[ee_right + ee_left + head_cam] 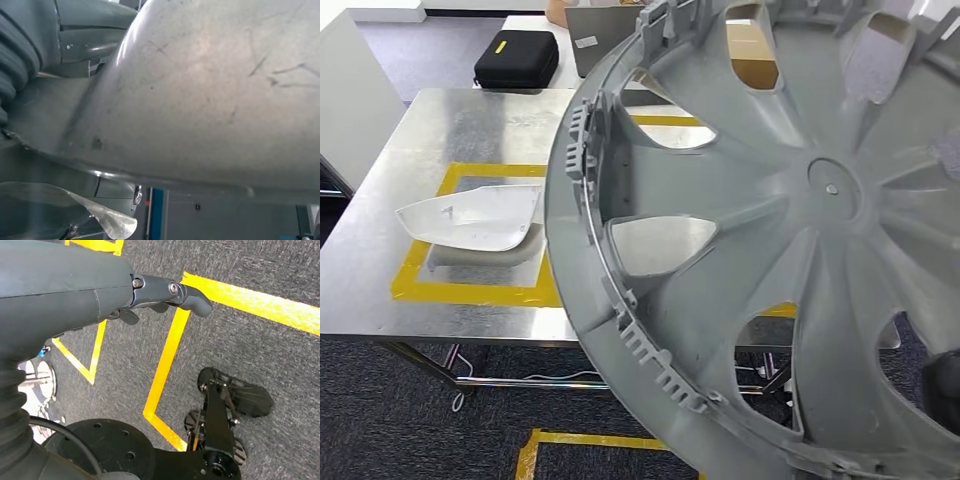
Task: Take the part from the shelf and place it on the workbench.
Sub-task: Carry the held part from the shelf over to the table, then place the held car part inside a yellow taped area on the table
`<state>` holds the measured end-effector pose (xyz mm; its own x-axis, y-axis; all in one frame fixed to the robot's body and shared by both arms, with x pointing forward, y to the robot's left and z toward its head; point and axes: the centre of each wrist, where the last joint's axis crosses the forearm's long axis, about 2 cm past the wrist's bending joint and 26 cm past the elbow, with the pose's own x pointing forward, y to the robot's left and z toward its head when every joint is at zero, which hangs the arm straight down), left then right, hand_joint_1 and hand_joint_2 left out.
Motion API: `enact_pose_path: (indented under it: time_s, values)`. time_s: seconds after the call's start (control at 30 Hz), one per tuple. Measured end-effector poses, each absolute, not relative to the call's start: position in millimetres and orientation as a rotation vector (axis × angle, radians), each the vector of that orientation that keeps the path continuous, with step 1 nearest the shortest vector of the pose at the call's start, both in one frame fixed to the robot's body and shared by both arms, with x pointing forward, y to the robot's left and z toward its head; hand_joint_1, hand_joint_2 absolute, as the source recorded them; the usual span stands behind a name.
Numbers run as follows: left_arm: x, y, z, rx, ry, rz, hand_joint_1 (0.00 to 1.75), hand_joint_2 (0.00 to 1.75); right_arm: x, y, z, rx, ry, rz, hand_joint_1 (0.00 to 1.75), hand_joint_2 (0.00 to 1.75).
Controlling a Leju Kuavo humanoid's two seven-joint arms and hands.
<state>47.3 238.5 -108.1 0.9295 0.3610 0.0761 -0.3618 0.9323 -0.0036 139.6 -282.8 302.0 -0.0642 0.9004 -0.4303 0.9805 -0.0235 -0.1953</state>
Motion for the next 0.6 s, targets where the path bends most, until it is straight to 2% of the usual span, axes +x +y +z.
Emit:
enact_pose_path:
  time_s: [0.6]
  values:
    - [47.2, 238.5, -108.1, 0.012, -0.076, 0.367, 0.0, 1.75, 141.7, -284.3, 298.0, 2.03, 2.068, -0.703, 1.75, 1.75]
